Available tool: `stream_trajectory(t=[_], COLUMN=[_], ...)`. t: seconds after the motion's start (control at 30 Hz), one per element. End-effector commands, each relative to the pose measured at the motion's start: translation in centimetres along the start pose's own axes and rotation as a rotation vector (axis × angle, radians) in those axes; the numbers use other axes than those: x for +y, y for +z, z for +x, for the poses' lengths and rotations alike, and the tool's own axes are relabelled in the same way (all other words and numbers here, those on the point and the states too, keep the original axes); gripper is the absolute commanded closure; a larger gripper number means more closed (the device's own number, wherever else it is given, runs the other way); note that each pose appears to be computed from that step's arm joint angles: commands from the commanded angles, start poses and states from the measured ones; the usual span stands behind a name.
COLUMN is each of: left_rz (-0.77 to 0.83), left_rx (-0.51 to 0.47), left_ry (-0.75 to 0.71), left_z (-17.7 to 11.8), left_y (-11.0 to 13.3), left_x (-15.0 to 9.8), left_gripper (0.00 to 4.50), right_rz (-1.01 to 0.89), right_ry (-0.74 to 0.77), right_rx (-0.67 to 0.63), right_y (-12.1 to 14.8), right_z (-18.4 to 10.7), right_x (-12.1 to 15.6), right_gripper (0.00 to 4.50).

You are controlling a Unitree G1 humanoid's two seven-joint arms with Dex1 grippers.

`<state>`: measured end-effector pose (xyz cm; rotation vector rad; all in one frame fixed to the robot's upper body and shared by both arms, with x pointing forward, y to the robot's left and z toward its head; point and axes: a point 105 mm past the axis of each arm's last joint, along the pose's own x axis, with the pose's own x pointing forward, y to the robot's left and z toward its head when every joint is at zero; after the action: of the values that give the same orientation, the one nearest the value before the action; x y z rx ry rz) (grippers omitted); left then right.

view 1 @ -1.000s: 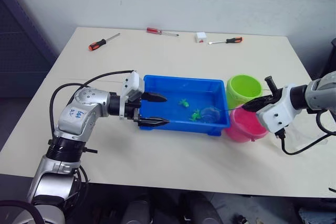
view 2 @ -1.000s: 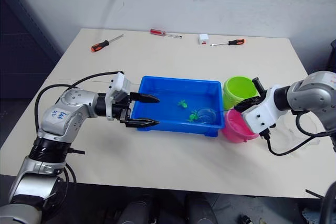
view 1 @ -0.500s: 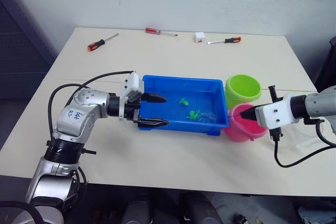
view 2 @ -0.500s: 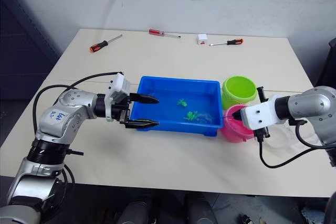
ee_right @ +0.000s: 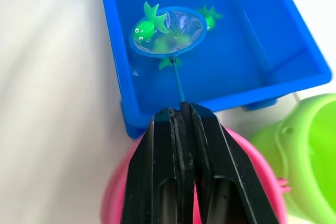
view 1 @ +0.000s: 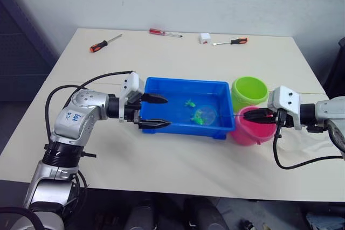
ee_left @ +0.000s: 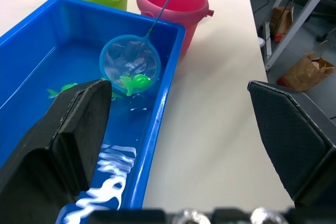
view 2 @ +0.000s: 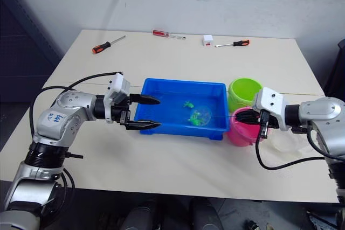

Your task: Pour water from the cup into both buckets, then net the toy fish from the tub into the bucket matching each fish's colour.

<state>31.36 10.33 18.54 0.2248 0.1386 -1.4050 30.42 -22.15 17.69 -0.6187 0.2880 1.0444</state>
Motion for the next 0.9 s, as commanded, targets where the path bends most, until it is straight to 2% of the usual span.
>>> stream_trajectory(t=[0.03, 0.33, 0.47, 0.53, 0.6, 0.67, 0.8, 0.9], left_rz=[0.037, -0.011, -0.012, -0.005, 0.01, 0.023, 0.036, 0.053], left_rx=[-0.027, -0.151, -0.222, -0.227, -0.227, -0.229, -0.232, -0.222], left_ry=[-0.002, -0.017, -0.028, -0.033, -0.036, -0.028, -0.013, -0.015], left_z=[-0.4, 0.6, 1.7, 2.0, 2.3, 2.5, 2.6, 2.9], left_y=[1.3, 3.3, 4.5, 4.7, 4.8, 4.9, 4.9, 4.7], left_x=[0.0, 0.4, 0.7, 0.8, 1.0, 1.4, 1.9, 1.9], left_gripper=[0.02, 0.02, 0.02, 0.02, 0.02, 0.02, 0.02, 0.02], right_rz=[0.077, 0.23, 0.258, 0.251, 0.226, 0.151, -0.137, -0.478], right_ry=[-0.056, -0.214, -0.376, -0.421, -0.536, -0.63, -0.692, -0.675], right_rx=[-0.07, -0.148, -0.144, -0.128, -0.102, -0.042, 0.135, 0.317], right_y=[1.3, 2.3, 2.1, 1.9, 1.6, 1.2, 0.7, 0.4], right_z=[-1.5, -5.1, -8.0, -8.5, -9.6, -10.4, -10.1, -9.3], right_x=[-0.6, -1.1, -2.1, -2.5, -3.7, -4.5, -5.0, -5.1], right_gripper=[4.5, 4.5, 4.5, 4.5, 4.5, 4.5, 4.5, 4.5])
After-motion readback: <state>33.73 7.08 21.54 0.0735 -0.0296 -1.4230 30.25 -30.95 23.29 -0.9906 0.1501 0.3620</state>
